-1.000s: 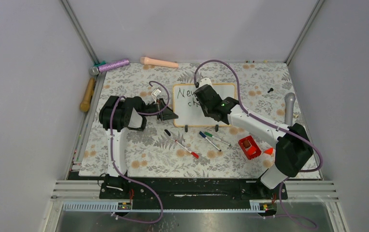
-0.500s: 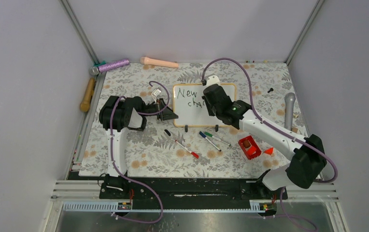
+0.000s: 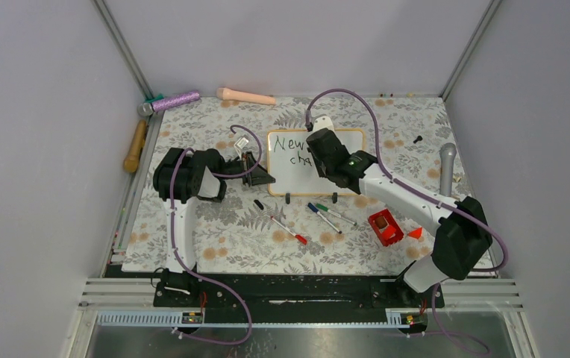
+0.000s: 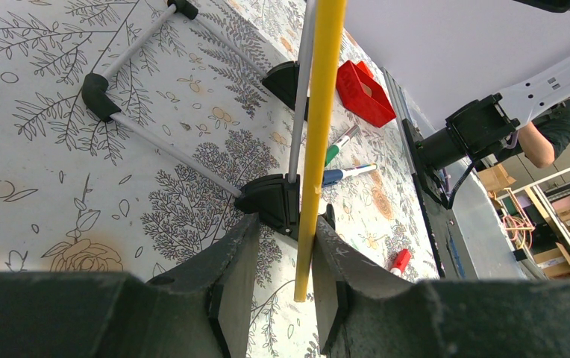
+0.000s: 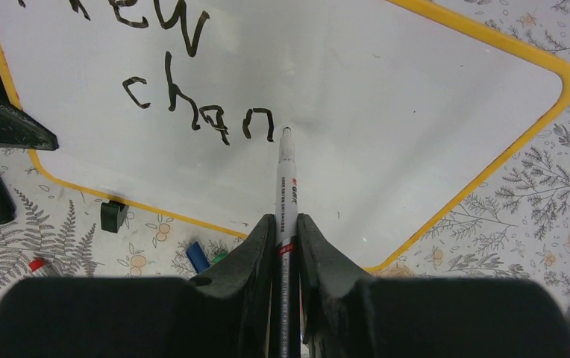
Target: Write a sentence on the whiteboard
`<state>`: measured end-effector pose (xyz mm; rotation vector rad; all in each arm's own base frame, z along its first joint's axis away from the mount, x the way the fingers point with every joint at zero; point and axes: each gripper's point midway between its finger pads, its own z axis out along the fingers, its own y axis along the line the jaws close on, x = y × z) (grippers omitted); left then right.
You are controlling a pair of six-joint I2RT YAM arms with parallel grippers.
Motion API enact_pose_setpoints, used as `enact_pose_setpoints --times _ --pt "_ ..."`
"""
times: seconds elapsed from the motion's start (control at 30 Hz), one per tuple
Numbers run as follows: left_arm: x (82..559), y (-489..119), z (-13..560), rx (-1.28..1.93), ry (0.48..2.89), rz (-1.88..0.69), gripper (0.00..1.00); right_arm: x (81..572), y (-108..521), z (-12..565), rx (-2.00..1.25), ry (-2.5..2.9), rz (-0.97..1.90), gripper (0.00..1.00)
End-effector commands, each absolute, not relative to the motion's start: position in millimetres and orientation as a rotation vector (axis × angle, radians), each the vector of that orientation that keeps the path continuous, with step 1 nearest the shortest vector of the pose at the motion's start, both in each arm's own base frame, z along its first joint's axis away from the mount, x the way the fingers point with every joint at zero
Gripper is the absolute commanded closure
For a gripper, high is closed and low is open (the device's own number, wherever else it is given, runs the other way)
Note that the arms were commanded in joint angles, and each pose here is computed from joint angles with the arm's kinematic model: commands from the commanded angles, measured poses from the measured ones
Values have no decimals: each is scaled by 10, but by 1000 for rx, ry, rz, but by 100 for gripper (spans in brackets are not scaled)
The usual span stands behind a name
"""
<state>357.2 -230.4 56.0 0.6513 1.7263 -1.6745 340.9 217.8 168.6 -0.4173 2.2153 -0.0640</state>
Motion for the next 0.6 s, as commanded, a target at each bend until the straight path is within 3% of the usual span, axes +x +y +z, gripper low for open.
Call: enact_pose_setpoints --times 0.0,0.57 --pt "3616 -2318 479 663 1710 -1643 69 3520 2195 1847 -391 2188 -74 100" --pt "3619 -2316 484 664 1709 -1642 69 3558 2097 1835 -375 2181 -150 100"
